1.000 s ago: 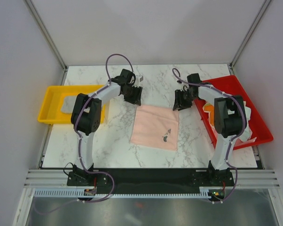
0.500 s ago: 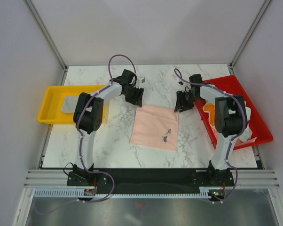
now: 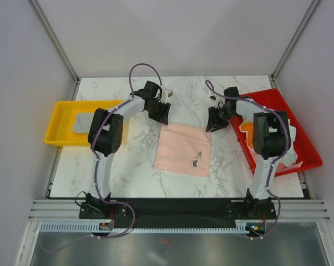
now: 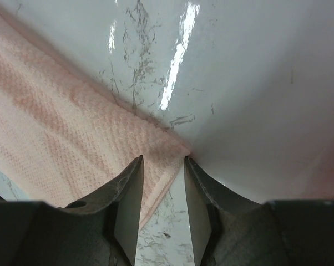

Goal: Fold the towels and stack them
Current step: Fold the towel

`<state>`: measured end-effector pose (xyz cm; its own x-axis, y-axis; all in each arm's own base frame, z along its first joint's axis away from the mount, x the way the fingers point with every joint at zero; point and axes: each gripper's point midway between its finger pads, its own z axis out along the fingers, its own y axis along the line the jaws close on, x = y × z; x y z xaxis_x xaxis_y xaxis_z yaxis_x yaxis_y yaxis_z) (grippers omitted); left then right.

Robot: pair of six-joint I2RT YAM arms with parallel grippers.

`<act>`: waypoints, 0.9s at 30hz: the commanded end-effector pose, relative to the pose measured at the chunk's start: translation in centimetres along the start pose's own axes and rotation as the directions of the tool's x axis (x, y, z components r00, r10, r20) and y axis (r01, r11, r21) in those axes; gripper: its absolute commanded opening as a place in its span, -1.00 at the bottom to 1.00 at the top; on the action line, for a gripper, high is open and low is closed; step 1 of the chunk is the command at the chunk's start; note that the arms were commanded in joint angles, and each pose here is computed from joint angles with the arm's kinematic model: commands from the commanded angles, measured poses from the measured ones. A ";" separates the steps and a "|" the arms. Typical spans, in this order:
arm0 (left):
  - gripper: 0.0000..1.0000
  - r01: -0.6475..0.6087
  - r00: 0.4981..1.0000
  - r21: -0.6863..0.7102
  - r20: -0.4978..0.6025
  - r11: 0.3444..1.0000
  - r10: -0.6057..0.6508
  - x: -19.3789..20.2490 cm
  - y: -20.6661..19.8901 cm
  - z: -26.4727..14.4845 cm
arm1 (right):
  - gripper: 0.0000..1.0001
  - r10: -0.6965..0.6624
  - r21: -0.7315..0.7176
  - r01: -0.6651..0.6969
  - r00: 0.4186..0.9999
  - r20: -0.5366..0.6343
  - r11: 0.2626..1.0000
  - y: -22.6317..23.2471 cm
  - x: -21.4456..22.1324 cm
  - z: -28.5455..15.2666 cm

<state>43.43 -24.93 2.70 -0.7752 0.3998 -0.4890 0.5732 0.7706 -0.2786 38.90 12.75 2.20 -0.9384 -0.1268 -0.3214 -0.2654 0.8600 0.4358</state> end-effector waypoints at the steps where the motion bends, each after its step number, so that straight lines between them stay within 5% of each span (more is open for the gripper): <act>1: 0.05 -0.052 0.999 0.028 0.018 0.998 0.052 -0.9 0.3 0.3 | -0.13 -0.044 -0.039 0.045 0.999 0.020 0.998 0.4 -1.3 0.1; 6: 0.08 -0.055 0.998 0.096 0.020 0.994 0.053 -0.9 -0.7 0.7 | -0.19 -0.058 -0.046 0.059 0.998 0.019 0.997 0.3 -1.2 0.2; 8: -0.05 -0.054 0.998 0.135 0.021 0.989 0.051 -0.9 -1.3 0.9 | -0.28 -0.060 -0.048 0.061 0.998 0.017 0.997 0.3 -1.3 0.3; 13: -0.95 -0.049 0.999 0.124 0.006 0.991 0.049 -0.5 -0.9 0.8 | -1.00 -0.067 -0.035 0.068 0.997 0.032 0.997 0.0 -1.8 0.6; 27: -0.95 0.019 0.995 0.029 0.101 0.999 -0.021 -4.8 3.0 -0.8 | -1.00 -0.134 0.028 0.131 0.947 0.292 0.991 -0.2 -9.5 -0.3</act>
<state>46.99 -23.79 3.45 -0.7737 0.3557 -0.5242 0.5691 0.7537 -0.3285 44.46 13.68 3.52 -0.8567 -0.1072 -0.5046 -0.3462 0.8446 0.4084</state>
